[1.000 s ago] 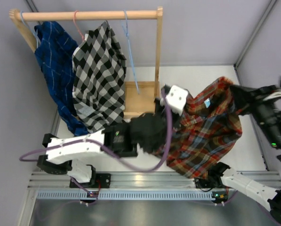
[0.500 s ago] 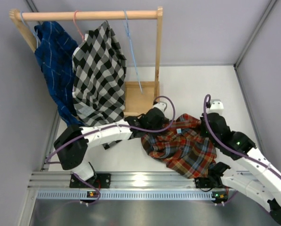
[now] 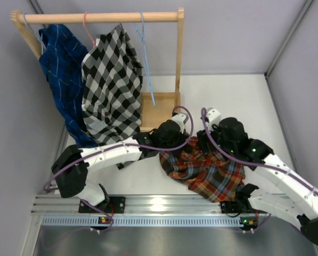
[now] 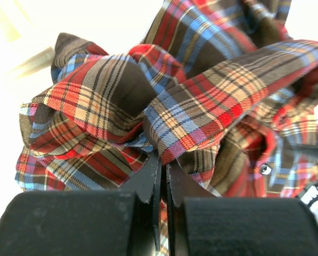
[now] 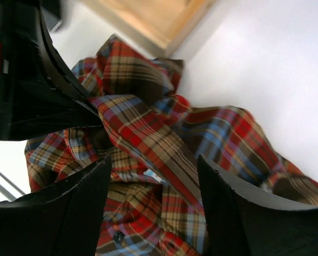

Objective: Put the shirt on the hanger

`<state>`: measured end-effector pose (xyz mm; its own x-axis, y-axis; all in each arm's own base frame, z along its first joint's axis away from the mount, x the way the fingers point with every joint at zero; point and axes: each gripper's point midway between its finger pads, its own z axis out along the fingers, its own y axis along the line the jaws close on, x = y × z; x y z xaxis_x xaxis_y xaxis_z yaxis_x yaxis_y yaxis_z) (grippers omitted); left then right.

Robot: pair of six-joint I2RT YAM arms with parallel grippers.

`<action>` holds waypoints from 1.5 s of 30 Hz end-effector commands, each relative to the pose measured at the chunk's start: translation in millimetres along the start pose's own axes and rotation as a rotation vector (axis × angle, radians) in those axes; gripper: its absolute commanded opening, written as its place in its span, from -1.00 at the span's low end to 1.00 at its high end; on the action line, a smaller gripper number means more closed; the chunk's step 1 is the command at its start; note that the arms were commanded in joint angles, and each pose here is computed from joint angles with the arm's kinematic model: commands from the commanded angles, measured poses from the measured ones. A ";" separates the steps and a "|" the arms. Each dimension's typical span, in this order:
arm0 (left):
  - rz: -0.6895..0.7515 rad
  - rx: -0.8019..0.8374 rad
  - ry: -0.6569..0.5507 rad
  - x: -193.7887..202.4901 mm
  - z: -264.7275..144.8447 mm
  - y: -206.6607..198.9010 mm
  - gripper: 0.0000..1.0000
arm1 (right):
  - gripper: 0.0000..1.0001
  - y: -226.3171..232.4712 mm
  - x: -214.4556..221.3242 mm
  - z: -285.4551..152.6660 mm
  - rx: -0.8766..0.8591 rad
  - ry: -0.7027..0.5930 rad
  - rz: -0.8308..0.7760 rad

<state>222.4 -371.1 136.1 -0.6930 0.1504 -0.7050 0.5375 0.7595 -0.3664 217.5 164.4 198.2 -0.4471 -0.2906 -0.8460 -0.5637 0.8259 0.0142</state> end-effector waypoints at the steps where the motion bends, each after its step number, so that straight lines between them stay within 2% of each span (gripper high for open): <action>1: -0.025 0.049 -0.133 -34.5 -24.8 -11.9 -1.00 | 0.25 29.9 -33.0 19.7 -0.195 -0.087 -0.160; 3: -0.032 0.039 -0.166 -39.0 -35.5 -8.5 -1.00 | 0.17 32.9 -31.0 35.8 -0.223 -0.073 -0.223; 9: -0.015 0.025 -0.201 -42.5 -48.1 -2.5 -1.00 | -0.17 39.5 -27.7 59.7 -0.279 -0.006 -0.263; 11: -0.010 0.008 -0.214 -44.6 -50.7 2.5 -1.00 | -0.50 43.1 -23.0 61.9 -0.300 0.005 -0.255; 12: -0.010 0.005 -0.214 -45.0 -51.5 3.9 -1.00 | -0.80 42.6 -25.3 62.7 -0.295 -0.006 -0.253; 13: -0.004 0.001 -0.215 -45.6 -51.5 5.3 -1.00 | -1.00 40.1 -24.8 64.0 -0.278 -0.005 -0.245; 14: -0.001 0.000 -0.222 -47.9 -53.5 5.7 -1.00 | -1.00 33.4 -29.6 62.6 -0.234 -0.018 -0.232; 15: 0.003 -0.005 -0.228 -49.5 -54.9 5.9 -0.89 | -1.00 29.4 -33.7 61.4 -0.205 -0.032 -0.224; 16: 0.010 -0.006 -0.227 -50.1 -56.0 5.9 -0.66 | -1.00 23.5 -39.0 59.9 -0.166 -0.046 -0.208; 17: 0.005 0.001 -0.235 -52.3 -59.0 4.8 -0.33 | -1.00 10.6 -48.5 57.2 -0.080 -0.066 -0.163; 18: -0.016 0.009 -0.236 -52.4 -59.6 2.5 0.29 | -1.00 6.3 -53.7 53.6 -0.051 -0.079 -0.143; 20: -0.047 0.019 -0.234 -51.5 -59.5 -0.8 0.96 | -1.00 -4.2 -65.1 47.9 0.019 -0.101 -0.093; 24: -0.103 -0.040 -0.271 -42.1 -57.6 -14.7 0.96 | -1.00 -23.4 -62.3 48.7 0.146 -0.053 -0.003; 29: -0.099 -0.182 -0.357 -36.9 -56.0 -9.9 0.94 | -1.00 -19.7 -52.3 51.0 0.136 -0.015 0.040; 31: -0.084 -0.222 -0.368 -40.6 -47.2 4.6 0.82 | -1.00 -16.7 -52.8 48.7 0.121 -0.022 0.050; 32: -0.084 -0.197 -0.348 -39.3 -41.7 3.6 0.67 | -1.00 -14.6 -54.8 47.1 0.110 -0.029 0.057; 33: -0.090 -0.186 -0.352 -42.2 -37.1 4.0 0.60 | -1.00 -13.6 -54.5 47.4 0.105 -0.029 0.062; 40: -0.096 -0.119 -0.346 -44.2 -9.7 -10.9 0.50 | -1.00 -7.8 -52.8 53.8 0.078 -0.013 0.084; 45: -0.102 -0.148 -0.362 -46.7 -4.9 -6.8 0.16 | -1.00 -3.0 -52.5 57.2 0.057 -0.016 0.099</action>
<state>239.1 -367.7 148.5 -0.5572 -0.0518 -0.8287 0.3821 0.8701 -0.3113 276.6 196.8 195.9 -0.5043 -0.2533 -0.8255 -0.4798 0.8771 0.0240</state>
